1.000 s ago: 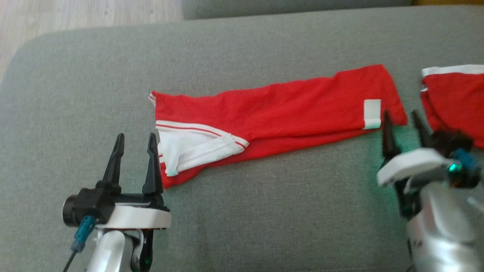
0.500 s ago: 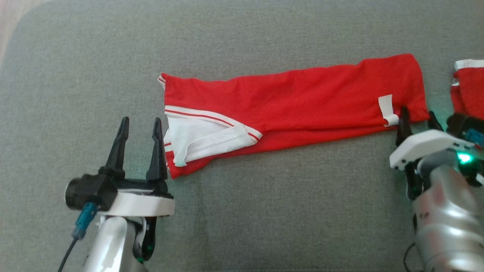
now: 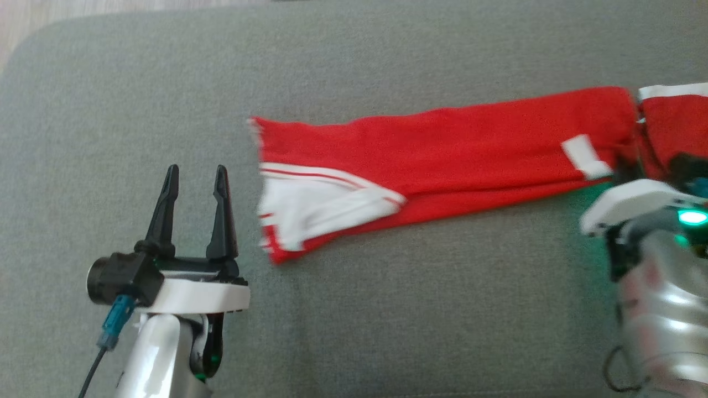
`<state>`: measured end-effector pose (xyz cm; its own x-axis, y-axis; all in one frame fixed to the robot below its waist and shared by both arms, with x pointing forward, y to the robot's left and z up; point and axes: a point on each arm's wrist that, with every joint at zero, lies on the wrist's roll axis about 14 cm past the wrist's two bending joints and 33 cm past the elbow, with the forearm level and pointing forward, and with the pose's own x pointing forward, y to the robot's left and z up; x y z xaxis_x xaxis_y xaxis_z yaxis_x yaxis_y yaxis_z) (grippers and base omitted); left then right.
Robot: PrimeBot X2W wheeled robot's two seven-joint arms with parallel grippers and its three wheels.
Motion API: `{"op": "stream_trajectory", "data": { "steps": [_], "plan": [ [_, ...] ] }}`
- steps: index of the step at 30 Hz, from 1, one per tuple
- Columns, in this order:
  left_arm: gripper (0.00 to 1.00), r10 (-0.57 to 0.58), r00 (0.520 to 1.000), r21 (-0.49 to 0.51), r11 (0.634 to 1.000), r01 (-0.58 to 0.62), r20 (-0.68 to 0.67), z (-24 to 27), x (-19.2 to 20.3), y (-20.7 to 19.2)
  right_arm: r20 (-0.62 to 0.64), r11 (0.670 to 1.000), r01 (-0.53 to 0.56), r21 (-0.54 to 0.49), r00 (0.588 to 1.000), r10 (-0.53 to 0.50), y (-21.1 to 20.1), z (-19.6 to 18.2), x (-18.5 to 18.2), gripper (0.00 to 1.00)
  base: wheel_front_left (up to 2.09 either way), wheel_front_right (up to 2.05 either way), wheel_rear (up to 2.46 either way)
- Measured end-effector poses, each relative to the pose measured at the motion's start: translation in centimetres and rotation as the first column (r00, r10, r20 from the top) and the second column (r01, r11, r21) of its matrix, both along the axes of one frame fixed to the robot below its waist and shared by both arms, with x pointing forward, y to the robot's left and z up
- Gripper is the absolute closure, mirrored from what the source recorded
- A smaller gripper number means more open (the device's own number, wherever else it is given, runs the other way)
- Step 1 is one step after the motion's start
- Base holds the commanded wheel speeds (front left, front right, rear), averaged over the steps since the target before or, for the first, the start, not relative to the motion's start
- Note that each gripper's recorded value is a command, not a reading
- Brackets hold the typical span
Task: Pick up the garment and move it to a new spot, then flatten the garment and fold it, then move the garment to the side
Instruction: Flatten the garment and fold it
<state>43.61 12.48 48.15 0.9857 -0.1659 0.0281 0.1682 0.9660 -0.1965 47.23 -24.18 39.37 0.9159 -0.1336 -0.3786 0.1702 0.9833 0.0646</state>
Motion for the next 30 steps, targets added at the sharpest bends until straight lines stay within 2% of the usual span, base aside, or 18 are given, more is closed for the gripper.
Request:
{"op": "stream_trajectory", "data": {
  "steps": [5,8,14,20,24,30],
  "plan": [
    [0.0,-0.016,0.999,-0.004,1.0,0.017,0.027,1.1,-0.2,-0.6,0.074,0.993,0.084,-0.089,0.994,-0.077,-5.1,2.8,-1.1,1.0,0.0,0.0,0.0],
    [0.0,-0.022,0.999,-0.005,1.0,0.023,0.039,1.6,-0.5,-0.9,0.116,0.991,0.082,-0.106,0.991,-0.069,-5.3,4.4,-1.0,1.0,0.0,0.0,0.0],
    [0.0,-0.014,0.998,-0.021,1.0,0.015,0.062,2.7,-1.0,-0.7,0.194,0.994,0.033,-0.103,0.981,-0.012,-3.2,7.1,0.1,1.0,0.0,0.0,0.0],
    [0.0,0.008,0.998,-0.022,1.0,-0.007,0.06,2.8,-2.3,0.1,0.269,0.98,-0.167,-0.104,0.944,0.189,4.8,9.6,2.2,1.0,0.0,0.0,0.0],
    [0.0,0.037,0.997,-0.032,0.999,-0.035,0.074,3.6,-3.2,0.9,0.296,0.938,-0.334,-0.095,0.89,0.347,11.1,11.1,2.6,1.0,0.0,0.0,0.0],
    [0.0,0.094,0.992,-0.029,0.995,-0.092,0.081,4.0,-4.3,2.8,0.27,0.813,-0.577,-0.076,0.773,0.574,20.5,10.4,0.5,1.0,0.0,0.0,0.0]
  ]
}}
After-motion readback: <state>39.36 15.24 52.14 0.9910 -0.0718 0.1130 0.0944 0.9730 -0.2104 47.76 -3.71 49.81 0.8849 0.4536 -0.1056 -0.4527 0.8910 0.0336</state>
